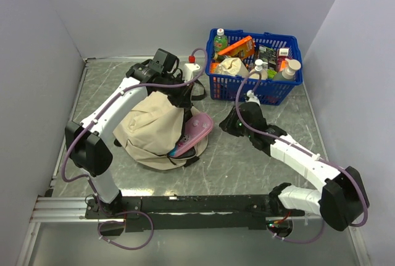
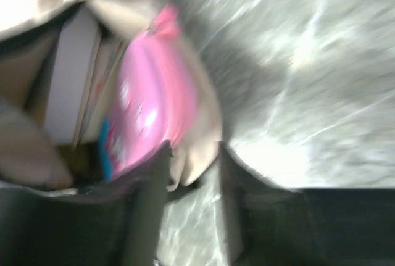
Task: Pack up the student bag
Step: Place the personal item in the student bag.
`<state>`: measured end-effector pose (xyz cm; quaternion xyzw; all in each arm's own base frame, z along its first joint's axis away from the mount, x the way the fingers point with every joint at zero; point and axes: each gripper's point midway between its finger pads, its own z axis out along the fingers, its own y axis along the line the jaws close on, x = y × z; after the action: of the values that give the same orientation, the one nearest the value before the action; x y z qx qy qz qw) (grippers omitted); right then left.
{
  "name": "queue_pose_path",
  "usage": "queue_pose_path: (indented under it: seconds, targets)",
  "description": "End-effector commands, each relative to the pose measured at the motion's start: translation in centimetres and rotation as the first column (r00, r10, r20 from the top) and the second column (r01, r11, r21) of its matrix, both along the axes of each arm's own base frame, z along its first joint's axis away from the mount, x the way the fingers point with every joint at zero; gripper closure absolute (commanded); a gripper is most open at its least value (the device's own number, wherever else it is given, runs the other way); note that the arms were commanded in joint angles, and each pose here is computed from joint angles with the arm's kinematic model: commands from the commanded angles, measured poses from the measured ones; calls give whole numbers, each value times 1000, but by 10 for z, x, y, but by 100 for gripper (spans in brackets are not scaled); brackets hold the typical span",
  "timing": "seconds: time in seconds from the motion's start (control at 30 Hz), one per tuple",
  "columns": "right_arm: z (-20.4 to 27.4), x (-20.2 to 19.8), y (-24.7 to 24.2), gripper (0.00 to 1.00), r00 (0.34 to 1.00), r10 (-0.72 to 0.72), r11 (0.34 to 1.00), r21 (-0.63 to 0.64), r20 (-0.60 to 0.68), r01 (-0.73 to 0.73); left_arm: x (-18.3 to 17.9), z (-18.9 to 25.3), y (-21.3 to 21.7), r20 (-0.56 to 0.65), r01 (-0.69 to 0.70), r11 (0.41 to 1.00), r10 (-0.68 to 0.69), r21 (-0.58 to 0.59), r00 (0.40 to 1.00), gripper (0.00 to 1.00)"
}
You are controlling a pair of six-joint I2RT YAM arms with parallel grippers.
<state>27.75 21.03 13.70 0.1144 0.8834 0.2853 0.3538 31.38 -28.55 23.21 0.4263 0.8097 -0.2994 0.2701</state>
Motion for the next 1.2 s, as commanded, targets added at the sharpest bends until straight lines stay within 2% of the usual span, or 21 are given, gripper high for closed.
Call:
queue_pose_path:
  seconds: [0.0, 0.2, 0.4, 0.47, 0.63, 0.77, 0.93, 1.1, 1.13, 1.17]
  targets:
    - [7, 25, -25, 74, 992, -103, 986, -124, 69, 111, -8, 39, -10, 64, 40, 995, -34, -92, 997, 99]
    - [-22, 44, -6, 87, 993, -122, 981, -154, -2, 120, -10, 43, -11, 71, 55, 993, -48, -104, 996, 99]
    - [-15, 50, 33, 96, 995, -102, 976, -191, 2, 100, -11, 38, -10, 68, 71, 993, -65, -95, 996, 99]
    - [-7, 56, 35, 100, 991, -135, 972, -190, 15, 135, -12, 35, -10, 66, 76, 993, -70, -88, 995, 99]
    - [-12, 57, 52, 100, 992, -124, 968, -218, -1, 121, -15, 40, -11, 76, 85, 990, -77, -109, 994, 99]
    - [-31, 51, 78, 100, 996, -70, 964, -261, -52, 54, -15, 43, -14, 77, 97, 987, -87, -125, 993, 99]
    - [-36, 39, 124, 100, 996, 27, 973, -225, -82, -45, -16, 47, -16, 83, 105, 984, -94, -142, 992, 99]
    - [-50, 34, 119, 100, 994, 9, 967, -254, -112, -38, -19, 47, -15, 78, 113, 984, -103, -140, 992, 99]
    - [-53, 32, 116, 96, 994, 8, 962, -270, -113, -38, -19, 49, -15, 86, 112, 984, -101, -141, 991, 99]
    - [-58, 31, 108, 87, 993, -2, 953, -302, -115, -33, -19, 47, -15, 84, 112, 984, -101, -139, 991, 99]
